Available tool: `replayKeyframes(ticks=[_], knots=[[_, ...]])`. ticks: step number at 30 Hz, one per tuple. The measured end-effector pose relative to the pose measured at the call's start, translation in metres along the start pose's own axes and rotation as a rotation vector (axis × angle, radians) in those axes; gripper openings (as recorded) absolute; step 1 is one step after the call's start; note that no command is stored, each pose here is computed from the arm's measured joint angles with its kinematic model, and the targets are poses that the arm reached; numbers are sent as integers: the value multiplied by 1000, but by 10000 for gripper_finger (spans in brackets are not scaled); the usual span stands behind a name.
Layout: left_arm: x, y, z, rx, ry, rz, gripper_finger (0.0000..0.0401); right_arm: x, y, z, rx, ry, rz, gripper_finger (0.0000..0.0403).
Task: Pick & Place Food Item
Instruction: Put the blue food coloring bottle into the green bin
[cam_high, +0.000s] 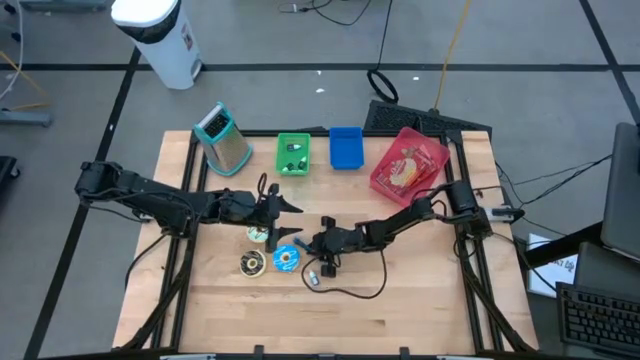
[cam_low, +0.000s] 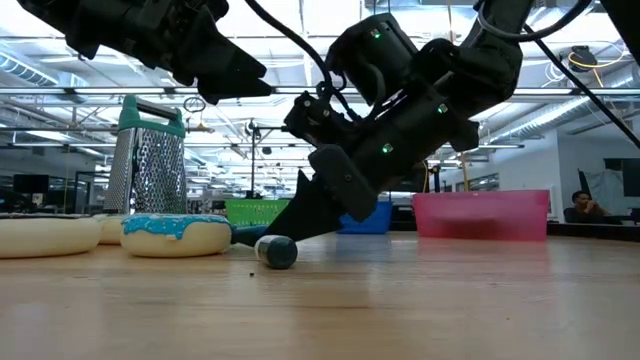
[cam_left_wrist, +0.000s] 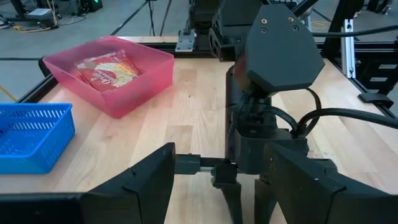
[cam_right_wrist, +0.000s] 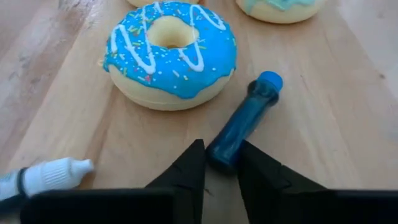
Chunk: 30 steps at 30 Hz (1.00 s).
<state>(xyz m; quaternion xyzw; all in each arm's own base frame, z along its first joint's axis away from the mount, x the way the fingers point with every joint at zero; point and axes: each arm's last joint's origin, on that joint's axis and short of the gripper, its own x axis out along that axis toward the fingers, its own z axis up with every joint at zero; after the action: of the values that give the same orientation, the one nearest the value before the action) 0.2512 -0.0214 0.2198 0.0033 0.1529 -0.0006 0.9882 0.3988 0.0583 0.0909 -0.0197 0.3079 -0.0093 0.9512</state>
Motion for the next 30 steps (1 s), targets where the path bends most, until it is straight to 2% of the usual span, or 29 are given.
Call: replayKeyframes(ticks=[3, 7, 11, 15, 24, 30], knots=[[0, 0, 0, -2, 0, 0, 243, -3, -3, 4, -33, -3, -9, 51], [0, 0, 0, -2, 0, -1, 243, -14, -11, 12, -67, 15, -62, 61], [0, 1, 1, 3, -12, 4, 243, -38, -21, 32, -115, 28, -152, 74], [0, 4, 5, 47, -49, 21, 243, -67, -28, 50, -151, 45, -241, 66], [-4, 15, 31, 118, -323, 84, 243, -140, -40, 99, -192, -125, -424, 64], [-10, 23, 45, 93, -477, 123, 243, -165, -45, 116, -211, -224, -541, 60]])
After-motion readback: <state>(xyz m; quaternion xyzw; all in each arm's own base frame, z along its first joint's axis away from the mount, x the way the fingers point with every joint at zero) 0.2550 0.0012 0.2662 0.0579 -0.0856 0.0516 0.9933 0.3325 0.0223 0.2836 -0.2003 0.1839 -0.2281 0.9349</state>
